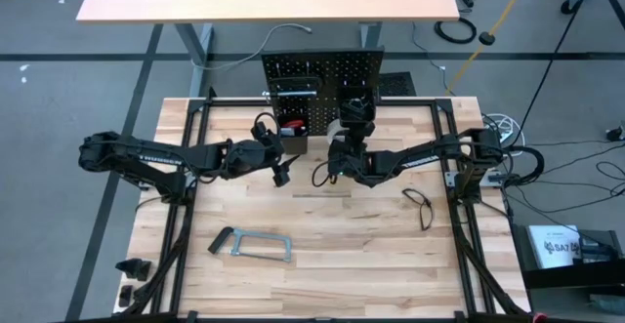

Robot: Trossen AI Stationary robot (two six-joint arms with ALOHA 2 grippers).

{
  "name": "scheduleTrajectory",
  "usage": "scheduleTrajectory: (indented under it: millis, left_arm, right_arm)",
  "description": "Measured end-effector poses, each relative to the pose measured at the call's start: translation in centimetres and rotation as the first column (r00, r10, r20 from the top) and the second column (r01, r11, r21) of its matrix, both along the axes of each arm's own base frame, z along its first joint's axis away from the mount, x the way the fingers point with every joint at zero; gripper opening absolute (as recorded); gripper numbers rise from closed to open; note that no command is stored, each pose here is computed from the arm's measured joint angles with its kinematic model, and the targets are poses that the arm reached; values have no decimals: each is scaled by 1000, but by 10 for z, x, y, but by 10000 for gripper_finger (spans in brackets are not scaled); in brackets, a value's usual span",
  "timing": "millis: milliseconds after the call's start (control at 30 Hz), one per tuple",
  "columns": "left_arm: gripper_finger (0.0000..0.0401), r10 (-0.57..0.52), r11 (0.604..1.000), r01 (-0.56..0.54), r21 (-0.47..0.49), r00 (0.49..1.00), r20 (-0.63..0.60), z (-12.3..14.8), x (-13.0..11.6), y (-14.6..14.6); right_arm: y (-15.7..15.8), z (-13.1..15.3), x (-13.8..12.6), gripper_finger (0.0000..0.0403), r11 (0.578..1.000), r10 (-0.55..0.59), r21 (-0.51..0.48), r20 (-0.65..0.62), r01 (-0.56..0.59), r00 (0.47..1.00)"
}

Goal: Hang tools onto peg board
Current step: Hang the white tape on the black peg board

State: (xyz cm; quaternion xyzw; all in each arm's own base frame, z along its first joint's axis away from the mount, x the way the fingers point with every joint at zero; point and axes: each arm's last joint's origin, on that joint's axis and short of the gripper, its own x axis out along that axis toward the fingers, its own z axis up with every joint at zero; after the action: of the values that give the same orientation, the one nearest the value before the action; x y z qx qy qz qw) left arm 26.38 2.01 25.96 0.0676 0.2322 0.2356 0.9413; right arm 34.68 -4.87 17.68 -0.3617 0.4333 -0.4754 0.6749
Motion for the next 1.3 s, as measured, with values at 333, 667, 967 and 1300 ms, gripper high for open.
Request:
scheduleTrajectory:
  millis: [333, 667, 967, 1300]
  left_arm:
    - [299, 0, 1000, 0, 0, 1000, -3, 0, 0, 0]
    - [299, 0, 1000, 0, 0, 1000, -4, 0, 0, 0]
    - [299, -2, 1000, 2, -1, 1000, -6, -1, 0, 0]
    - [299, -3, 1000, 3, -2, 1000, -6, -1, 0, 0]
  right_arm:
    - [1, 6, 5, 137, 1000, 16, 2, 1, -16, 1000]
    - [-2, 6, 3, 137, 1000, 6, -6, -43, -7, 999]
    - [-1, 5, 1, 137, 1000, 3, -2, -73, -3, 997]
    - [4, 6, 2, 137, 1000, 18, 5, -81, -18, 997]
